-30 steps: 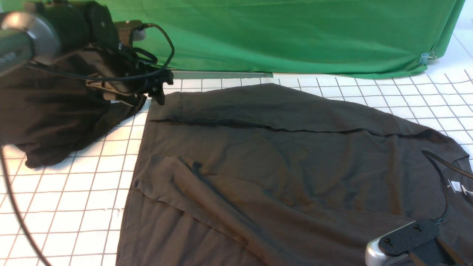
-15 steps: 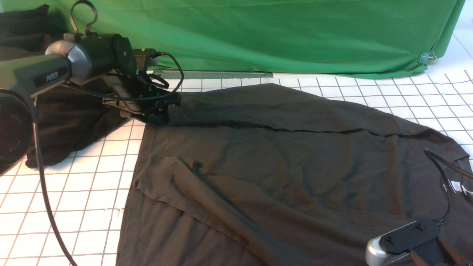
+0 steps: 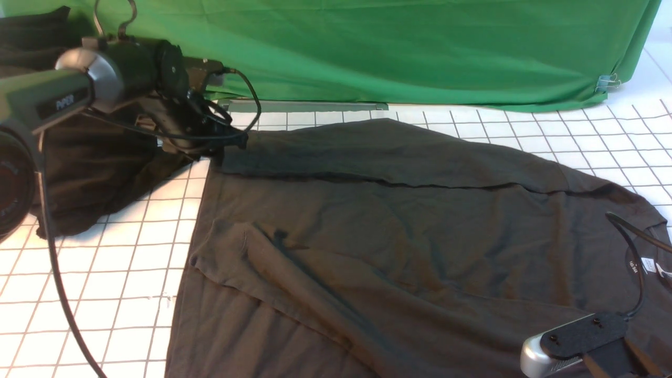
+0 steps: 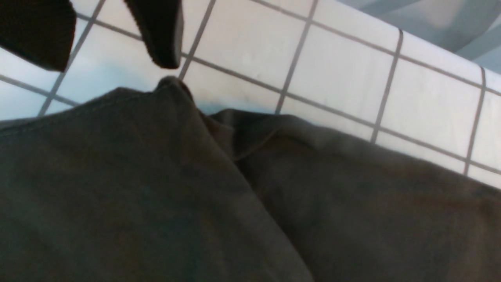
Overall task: Fold a long-sleeved shirt over a white checkered tablecloth.
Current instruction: 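Grab the top left corner of the dark shirt with the left gripper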
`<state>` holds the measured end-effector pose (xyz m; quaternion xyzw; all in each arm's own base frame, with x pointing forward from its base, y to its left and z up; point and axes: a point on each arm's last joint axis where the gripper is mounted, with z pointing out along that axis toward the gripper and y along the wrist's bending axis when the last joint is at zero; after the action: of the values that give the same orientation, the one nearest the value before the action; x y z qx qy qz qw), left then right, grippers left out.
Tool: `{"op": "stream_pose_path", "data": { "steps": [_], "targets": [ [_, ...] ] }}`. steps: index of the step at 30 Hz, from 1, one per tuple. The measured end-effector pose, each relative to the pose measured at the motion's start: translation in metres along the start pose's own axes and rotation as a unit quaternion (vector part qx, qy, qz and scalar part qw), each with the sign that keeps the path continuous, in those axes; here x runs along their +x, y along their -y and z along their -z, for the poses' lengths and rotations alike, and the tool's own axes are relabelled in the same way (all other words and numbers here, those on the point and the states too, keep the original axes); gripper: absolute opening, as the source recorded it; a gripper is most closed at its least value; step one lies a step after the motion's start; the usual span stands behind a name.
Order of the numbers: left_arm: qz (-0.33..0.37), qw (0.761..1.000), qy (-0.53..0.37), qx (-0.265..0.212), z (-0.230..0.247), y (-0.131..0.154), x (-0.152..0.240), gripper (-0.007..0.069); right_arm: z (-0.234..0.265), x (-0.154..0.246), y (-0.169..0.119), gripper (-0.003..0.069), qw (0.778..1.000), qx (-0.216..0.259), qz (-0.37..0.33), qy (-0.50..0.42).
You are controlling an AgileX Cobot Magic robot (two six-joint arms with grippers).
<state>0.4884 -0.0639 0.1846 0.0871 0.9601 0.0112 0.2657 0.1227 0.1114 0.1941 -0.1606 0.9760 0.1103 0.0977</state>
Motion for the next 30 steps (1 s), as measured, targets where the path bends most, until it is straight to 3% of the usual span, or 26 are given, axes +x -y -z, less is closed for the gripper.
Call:
{"op": "stream_pose_path", "data": {
  "steps": [6,12,23,30],
  "targets": [
    [0.019,1.000,-0.001,0.016,0.002,0.003,-0.001,0.0408,0.000,0.000,0.000,0.0305,1.000,-0.001,0.000,0.002],
    [0.024,0.999,-0.001,0.023,-0.004,0.004,0.000,0.0410,0.000,-0.002,-0.001,0.0305,1.000,-0.003,-0.001,0.010],
    [0.009,0.999,-0.010,0.048,-0.017,0.010,0.005,0.0296,0.000,-0.002,-0.001,0.0305,1.000,-0.004,-0.012,0.012],
    [-0.002,0.999,-0.019,0.049,-0.016,0.010,0.007,0.0129,0.000,-0.002,-0.001,0.0305,1.000,-0.004,-0.012,0.013]
  ]
}}
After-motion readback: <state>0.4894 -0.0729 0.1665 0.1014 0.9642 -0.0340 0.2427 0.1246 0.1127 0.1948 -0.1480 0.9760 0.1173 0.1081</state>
